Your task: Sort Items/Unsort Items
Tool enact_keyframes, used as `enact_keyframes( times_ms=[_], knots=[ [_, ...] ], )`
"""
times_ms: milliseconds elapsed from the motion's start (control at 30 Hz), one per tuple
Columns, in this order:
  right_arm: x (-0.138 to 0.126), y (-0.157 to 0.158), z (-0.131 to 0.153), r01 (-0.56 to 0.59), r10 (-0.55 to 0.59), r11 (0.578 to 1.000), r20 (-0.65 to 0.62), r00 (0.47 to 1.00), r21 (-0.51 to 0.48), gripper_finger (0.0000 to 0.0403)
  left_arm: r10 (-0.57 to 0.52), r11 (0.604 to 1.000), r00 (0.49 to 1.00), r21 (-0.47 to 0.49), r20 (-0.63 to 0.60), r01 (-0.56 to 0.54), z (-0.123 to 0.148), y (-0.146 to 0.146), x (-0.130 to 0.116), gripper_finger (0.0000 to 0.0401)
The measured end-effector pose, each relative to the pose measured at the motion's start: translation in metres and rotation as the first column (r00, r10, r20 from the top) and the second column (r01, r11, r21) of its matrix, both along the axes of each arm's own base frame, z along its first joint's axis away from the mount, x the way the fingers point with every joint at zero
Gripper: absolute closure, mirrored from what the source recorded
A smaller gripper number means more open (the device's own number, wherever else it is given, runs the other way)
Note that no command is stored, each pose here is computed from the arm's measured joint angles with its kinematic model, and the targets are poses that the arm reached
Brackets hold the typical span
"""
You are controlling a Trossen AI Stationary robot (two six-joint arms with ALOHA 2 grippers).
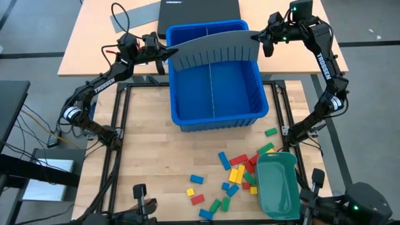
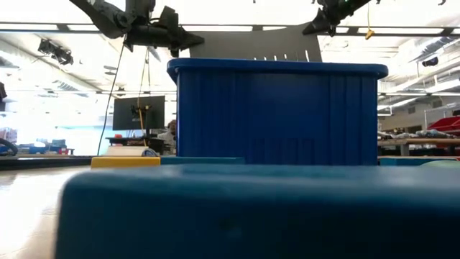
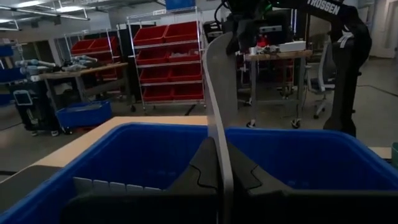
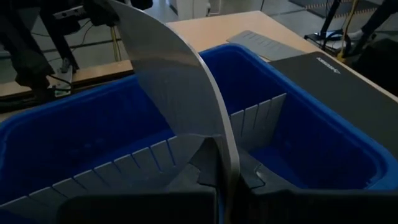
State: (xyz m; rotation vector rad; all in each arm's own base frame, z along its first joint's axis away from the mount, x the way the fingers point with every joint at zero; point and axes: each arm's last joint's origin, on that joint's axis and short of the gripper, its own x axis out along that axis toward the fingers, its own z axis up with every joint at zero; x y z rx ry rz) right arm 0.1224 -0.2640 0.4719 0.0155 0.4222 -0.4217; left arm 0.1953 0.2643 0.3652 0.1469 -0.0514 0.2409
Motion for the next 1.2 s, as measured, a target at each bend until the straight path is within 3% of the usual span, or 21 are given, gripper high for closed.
enact_keyframes(
  times_ms=[200,433,1200],
  knots=[
    [0.001,-0.001,-0.002,-0.011,0.011,1.000,0.010,1.000,0.012,0.0402,-0.028,1.000,1.000,-0.005,0.010,0.028,0.013,0.003,-0.006,0.0399],
    [0.003,-0.006,-0.020,-0.016,0.017,0.997,-0.003,1.000,0.077,0.0402,-0.025,0.999,0.998,-0.021,-0.063,0.024,0.006,0.004,-0.009,0.0399],
    [-0.005,-0.006,-0.018,-0.002,0.002,0.998,0.002,1.000,0.064,0.0403,0.020,1.000,0.997,-0.011,-0.075,-0.021,0.002,0.008,-0.011,0.0400]
  ],
)
